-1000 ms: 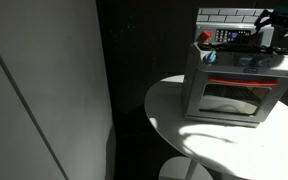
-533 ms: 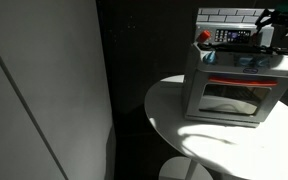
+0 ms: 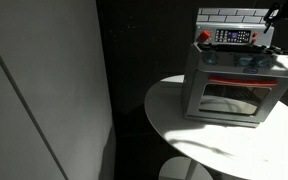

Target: Press the orange button on the stove

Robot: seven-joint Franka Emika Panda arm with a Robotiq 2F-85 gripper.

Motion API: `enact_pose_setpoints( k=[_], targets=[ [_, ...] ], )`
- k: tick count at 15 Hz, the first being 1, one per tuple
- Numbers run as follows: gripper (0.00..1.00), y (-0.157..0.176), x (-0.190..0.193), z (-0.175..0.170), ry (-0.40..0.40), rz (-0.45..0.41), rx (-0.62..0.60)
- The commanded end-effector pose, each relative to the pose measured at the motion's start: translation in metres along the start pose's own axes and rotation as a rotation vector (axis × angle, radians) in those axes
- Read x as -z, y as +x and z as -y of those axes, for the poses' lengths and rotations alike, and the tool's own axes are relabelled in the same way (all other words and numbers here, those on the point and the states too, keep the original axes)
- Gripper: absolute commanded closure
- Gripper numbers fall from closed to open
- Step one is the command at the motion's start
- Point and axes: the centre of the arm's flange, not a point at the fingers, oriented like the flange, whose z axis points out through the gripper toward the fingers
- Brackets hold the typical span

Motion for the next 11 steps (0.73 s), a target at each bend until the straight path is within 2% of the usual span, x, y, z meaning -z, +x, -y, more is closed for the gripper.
enact_pose_setpoints(
  k=[1, 5, 7, 8, 11],
  targets=[
    [0.00, -0.022, 0.033, -0.019, -0.003, 0.116, 0.071],
    [0.00, -0.035, 0.055, -0.034, -0.047, 0.213, 0.144],
    [0.00, -0.039, 0.061, -0.040, -0.064, 0.230, 0.161],
    [0.00, -0.035, 0.050, -0.030, -0.061, 0.209, 0.135],
    [0.00, -0.036, 0.051, -0.031, -0.064, 0.214, 0.136]
  ],
)
